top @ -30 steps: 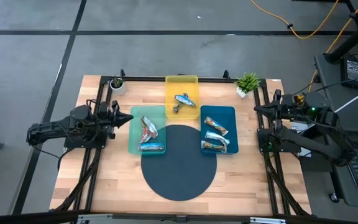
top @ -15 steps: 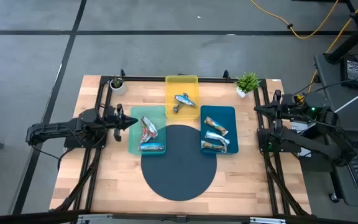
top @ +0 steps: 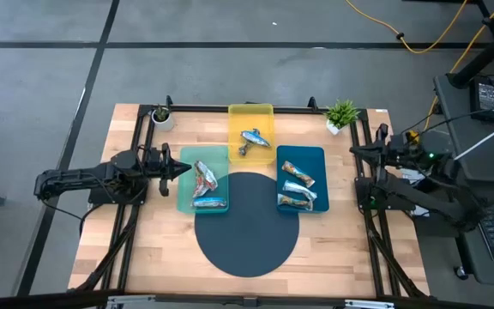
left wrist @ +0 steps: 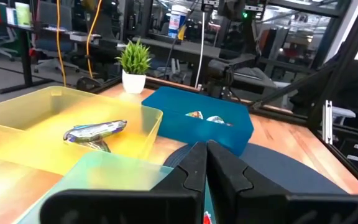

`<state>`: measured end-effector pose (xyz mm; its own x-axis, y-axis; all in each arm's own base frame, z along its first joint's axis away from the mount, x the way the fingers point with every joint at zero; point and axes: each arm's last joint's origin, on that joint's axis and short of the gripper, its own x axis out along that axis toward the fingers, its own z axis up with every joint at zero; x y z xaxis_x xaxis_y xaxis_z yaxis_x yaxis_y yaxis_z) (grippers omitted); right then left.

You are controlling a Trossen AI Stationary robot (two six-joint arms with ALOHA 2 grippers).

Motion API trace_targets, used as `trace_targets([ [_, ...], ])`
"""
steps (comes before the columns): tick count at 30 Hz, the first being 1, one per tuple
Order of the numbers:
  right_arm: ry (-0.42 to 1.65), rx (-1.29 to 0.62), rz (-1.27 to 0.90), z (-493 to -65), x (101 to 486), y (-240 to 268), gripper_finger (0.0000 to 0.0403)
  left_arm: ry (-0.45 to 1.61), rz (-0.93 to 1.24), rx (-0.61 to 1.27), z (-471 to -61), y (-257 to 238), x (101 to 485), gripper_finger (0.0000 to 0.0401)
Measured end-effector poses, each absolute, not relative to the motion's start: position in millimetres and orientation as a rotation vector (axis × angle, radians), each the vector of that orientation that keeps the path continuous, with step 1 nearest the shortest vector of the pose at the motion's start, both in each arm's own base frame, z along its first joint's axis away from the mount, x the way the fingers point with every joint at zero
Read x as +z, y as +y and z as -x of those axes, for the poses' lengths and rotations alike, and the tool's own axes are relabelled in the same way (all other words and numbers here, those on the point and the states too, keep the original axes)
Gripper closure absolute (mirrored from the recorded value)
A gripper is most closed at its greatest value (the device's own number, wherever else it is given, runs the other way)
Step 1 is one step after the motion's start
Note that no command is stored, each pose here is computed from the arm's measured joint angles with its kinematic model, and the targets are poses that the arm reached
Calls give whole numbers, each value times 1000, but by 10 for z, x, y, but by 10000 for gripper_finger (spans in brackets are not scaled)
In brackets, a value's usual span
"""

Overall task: Pick and place Granola Bars by type
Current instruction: Return to Home Position

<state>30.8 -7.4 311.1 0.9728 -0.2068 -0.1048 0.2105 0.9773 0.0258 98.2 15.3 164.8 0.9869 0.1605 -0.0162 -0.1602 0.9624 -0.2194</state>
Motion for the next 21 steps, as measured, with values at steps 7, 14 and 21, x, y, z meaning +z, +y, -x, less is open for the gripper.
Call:
trace_targets([
  [7, -266, -59, -67, -572, 2671, -177, 400, -1, 222, 162, -983, 153, 1648, 399],
  [14, -360, 67, -168, -857, 2143, -256, 401, -1, 222, 162, -983, 153, 1648, 396],
  [21, -361, 166, -172, -915, 2030, -123, 401, -1, 223, 161, -983, 153, 1648, 399],
])
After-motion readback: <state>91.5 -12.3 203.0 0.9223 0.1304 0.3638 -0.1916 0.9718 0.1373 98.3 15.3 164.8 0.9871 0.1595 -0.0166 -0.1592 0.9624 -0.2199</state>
